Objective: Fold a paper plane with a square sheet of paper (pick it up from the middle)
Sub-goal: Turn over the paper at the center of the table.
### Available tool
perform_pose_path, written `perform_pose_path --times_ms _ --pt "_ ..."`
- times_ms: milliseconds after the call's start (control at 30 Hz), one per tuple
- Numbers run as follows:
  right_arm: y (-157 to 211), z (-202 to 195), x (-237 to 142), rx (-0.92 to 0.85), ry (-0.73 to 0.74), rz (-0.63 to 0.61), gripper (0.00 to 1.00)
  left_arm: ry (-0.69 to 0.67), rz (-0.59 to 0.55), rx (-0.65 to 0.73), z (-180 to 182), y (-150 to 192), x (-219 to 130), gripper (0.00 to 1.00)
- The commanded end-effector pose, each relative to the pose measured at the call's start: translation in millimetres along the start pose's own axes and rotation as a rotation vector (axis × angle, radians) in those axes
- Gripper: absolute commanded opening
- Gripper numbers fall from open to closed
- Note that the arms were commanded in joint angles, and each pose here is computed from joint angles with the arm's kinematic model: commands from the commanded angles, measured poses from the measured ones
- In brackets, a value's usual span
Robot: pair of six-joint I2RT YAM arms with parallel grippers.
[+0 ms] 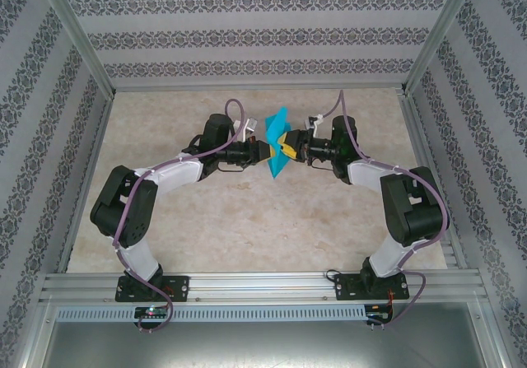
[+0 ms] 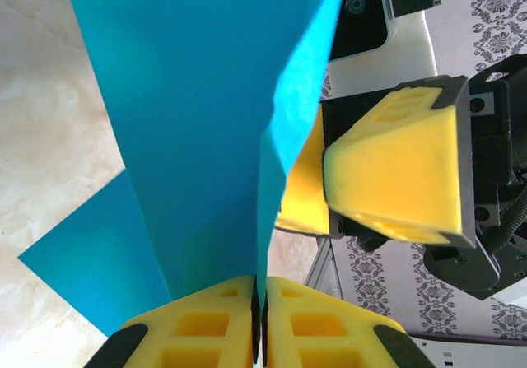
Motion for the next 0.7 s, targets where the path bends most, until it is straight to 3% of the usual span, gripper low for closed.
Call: perform_pose_path --times_ms 0,333,667 --pt "0.9 20.6 1.5 -0.086 -0.028 0.024 0.29 0.058 -0.014 0.043 -19.1 -2.8 -9.1 0.13" --pt "1.5 23.0 0.9 -0.098 -0.022 0.030 0.18 0.055 -0.019 0.048 -22.1 -3.0 -13.3 0.16" --pt "1.9 23.6 -1.4 -0.107 0.005 0.027 0.05 0.020 -0.025 0.052 -22.0 -0.4 -18.9 0.27"
Point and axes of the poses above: each hand's point on the last joint's axis, 136 mm out from that joint toward the fingers, its own x axis out along the fingers, its own z axis along the line the jaws close on, y = z × x, the point moved 1 cm from there along -x, back along the fingers, and after that the axes turned 9 degrees about -x, right-handed, at the moved point
